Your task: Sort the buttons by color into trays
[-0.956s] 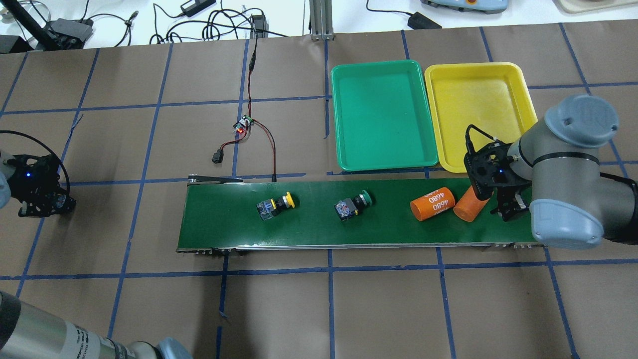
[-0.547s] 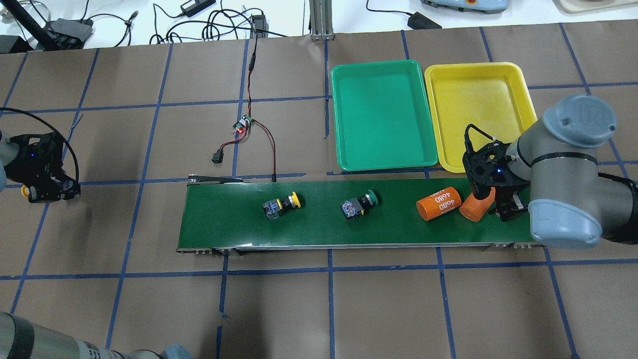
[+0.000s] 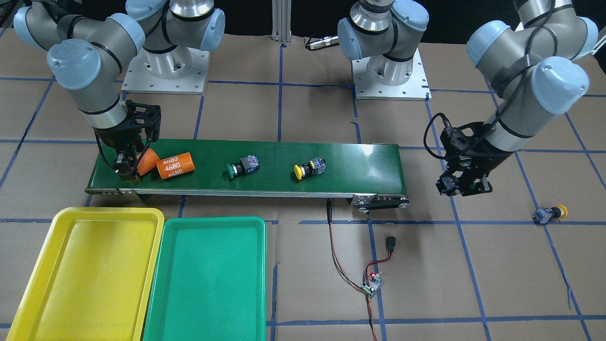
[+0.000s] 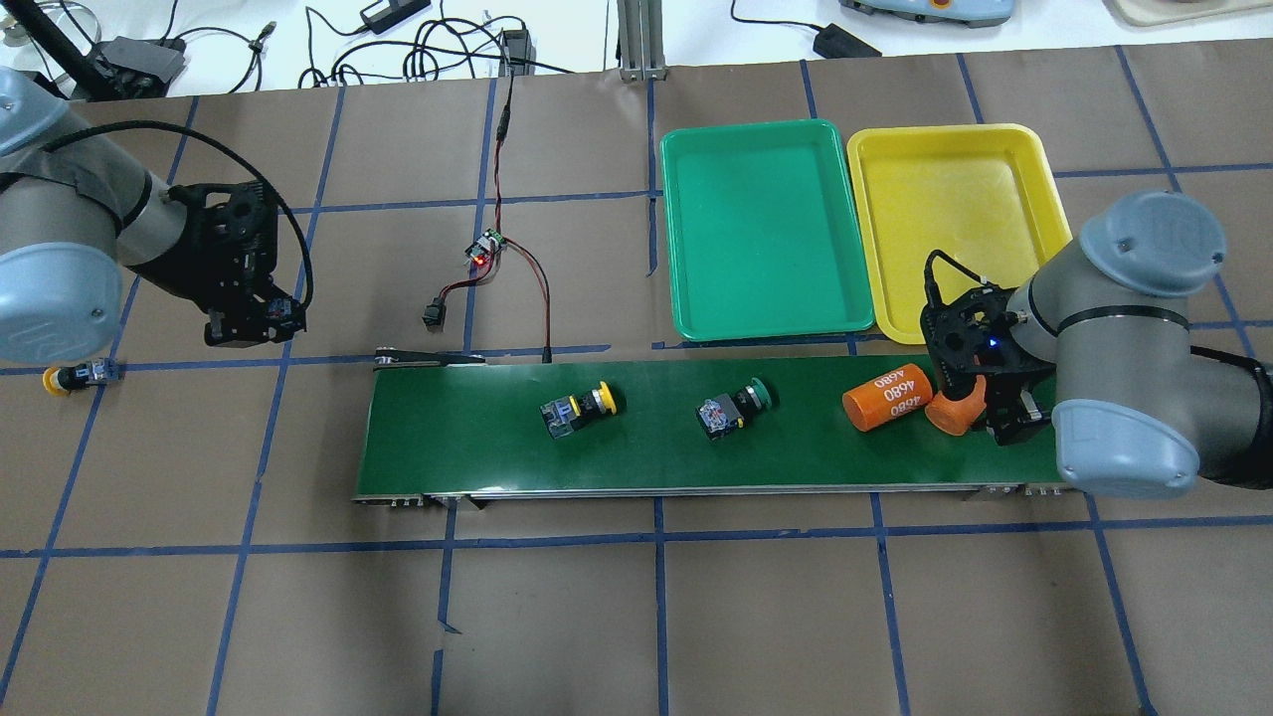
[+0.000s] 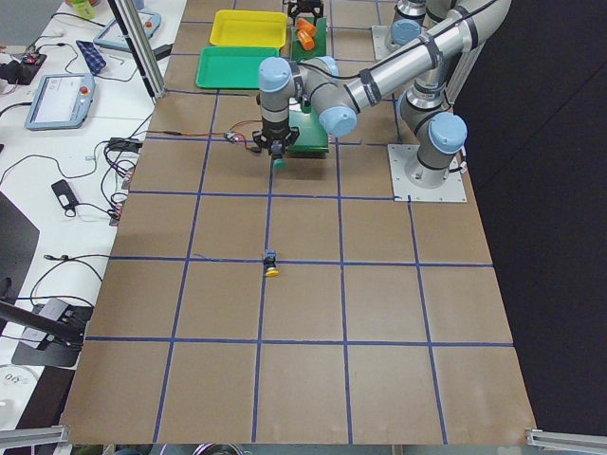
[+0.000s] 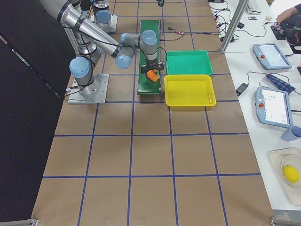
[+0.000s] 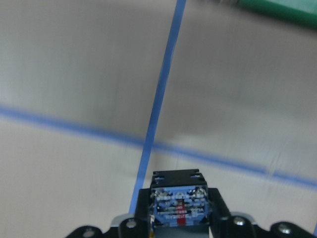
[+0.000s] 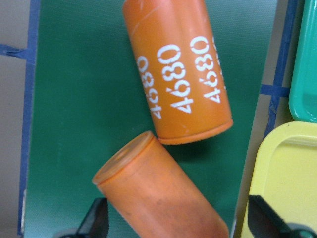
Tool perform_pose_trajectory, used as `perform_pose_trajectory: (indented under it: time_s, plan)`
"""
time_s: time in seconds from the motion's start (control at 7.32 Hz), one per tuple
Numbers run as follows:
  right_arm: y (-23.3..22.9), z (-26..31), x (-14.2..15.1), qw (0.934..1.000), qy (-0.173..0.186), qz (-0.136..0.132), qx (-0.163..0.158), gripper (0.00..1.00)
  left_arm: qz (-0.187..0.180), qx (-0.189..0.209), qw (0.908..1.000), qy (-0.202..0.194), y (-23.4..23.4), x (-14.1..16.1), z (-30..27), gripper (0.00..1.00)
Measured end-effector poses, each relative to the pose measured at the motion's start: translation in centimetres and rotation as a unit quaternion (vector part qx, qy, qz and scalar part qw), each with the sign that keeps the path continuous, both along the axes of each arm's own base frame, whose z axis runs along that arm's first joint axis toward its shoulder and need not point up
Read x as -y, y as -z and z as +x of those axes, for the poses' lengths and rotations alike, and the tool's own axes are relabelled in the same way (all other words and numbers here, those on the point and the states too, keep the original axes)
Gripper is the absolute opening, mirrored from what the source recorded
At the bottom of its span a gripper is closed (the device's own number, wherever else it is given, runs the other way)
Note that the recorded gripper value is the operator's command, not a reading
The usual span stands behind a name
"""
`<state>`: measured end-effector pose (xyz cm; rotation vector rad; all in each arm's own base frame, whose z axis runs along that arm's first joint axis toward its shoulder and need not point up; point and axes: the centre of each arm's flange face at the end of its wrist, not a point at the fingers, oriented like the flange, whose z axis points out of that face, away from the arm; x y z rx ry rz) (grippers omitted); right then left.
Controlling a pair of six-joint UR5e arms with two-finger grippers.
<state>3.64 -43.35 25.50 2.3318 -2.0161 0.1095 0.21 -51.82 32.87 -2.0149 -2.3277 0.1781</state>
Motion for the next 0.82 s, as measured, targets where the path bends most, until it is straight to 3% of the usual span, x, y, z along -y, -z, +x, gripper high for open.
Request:
perform_pose_trajectory:
  time_s: [0.14,0.27,0.41,0.55,0.68,0.82]
  plan:
    - [0.0,0.0,0.0,1.0,0.0,0.0,0.0,1.0,-0.001,-0.013,0.9998,0.011,-0.4,-0.6,-4.7,0.08]
    - [0.0,0.0,0.0,1.0,0.0,0.001,0.0,1.0,0.008,-0.022,0.9997,0.006,-0.1,-1.7,-9.0,0.23]
    - [0.0,0.0,-0.1,1.0,0.0,0.001,0.0,1.0,0.024,-0.026,0.9994,0.005,1.0,-3.1,-12.2,0.31]
    - [0.0,0.0,-0.1,1.0,0.0,0.001,0.0,1.0,0.042,-0.026,0.9987,0.01,2.7,-4.7,-14.2,0.87]
    - [0.1,0.0,-0.1,1.0,0.0,0.002,0.0,1.0,0.058,-0.026,0.998,0.01,4.6,-6.3,-15.3,1.0]
    - [0.1,0.0,-0.1,1.0,0.0,0.002,0.0,1.0,0.066,-0.025,0.9975,0.0,5.7,-7.2,-15.7,1.0]
